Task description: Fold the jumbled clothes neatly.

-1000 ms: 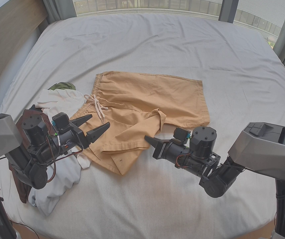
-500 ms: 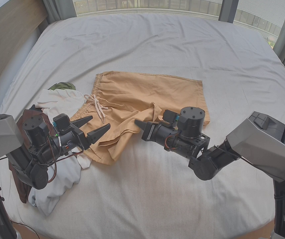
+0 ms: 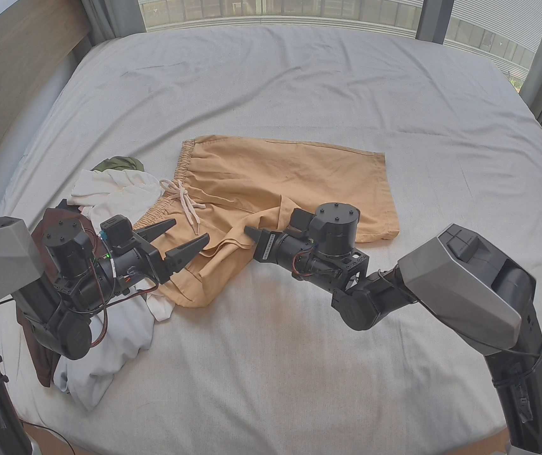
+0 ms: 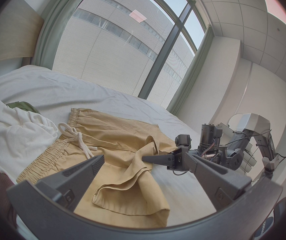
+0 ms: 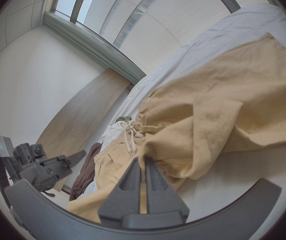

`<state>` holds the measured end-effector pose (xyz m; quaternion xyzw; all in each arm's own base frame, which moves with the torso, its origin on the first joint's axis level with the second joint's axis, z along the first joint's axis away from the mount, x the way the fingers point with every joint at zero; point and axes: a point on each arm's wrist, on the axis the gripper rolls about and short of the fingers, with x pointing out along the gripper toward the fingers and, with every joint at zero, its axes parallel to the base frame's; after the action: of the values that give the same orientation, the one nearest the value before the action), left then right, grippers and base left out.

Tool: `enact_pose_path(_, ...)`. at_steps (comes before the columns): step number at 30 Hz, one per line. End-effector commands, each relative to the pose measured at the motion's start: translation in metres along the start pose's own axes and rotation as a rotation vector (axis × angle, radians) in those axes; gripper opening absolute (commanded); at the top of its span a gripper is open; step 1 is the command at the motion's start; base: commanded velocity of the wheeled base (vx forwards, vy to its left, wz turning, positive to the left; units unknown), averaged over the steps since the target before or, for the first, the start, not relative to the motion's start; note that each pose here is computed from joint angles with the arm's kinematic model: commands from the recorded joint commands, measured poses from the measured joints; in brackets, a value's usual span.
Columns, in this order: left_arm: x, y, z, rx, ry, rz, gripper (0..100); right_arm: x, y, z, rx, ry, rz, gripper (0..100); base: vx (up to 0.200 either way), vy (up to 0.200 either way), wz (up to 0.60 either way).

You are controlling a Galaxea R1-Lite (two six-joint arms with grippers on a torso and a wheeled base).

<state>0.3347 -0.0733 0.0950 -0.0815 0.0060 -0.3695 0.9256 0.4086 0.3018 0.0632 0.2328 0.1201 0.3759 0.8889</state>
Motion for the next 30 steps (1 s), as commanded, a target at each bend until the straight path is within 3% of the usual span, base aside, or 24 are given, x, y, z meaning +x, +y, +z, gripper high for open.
enact_pose_path(1, 0.000, 0.000, 0.000, 0.000, -0.001, 0.000, 100, 0.004, -0.008, -0.012, 0.004, 0.017, -0.011, 0, 0.000, 0.000, 0.00)
enact_pose_path(3, 0.001, 0.000, 0.000, 0.000, -0.001, -0.002, 100, 0.004, -0.008, -0.012, 0.003, 0.016, -0.010, 0, 0.000, 0.000, 0.00)
enact_pose_path(4, 0.001, 0.000, 0.000, 0.002, -0.001, -0.002, 100, 0.004, -0.007, -0.011, 0.002, 0.008, -0.005, 100, 0.000, 0.000, 0.00)
enact_pose_path(17, 0.001, 0.000, 0.000, 0.000, -0.001, -0.002, 100, -0.023, 0.020, 0.020, -0.004, -0.037, -0.020, 100, 0.000, 0.000, 0.00)
enact_pose_path(24, 0.001, 0.000, 0.000, -0.001, -0.001, -0.003, 100, -0.034, 0.005, 0.007, 0.004, -0.012, -0.124, 100, 0.000, 0.000, 0.00)
enact_pose_path(30, 0.001, 0.000, -0.001, -0.002, 0.001, -0.003, 100, -0.039, 0.002, -0.002, 0.006, 0.002, -0.136, 100, 0.000, 0.000, 0.00)
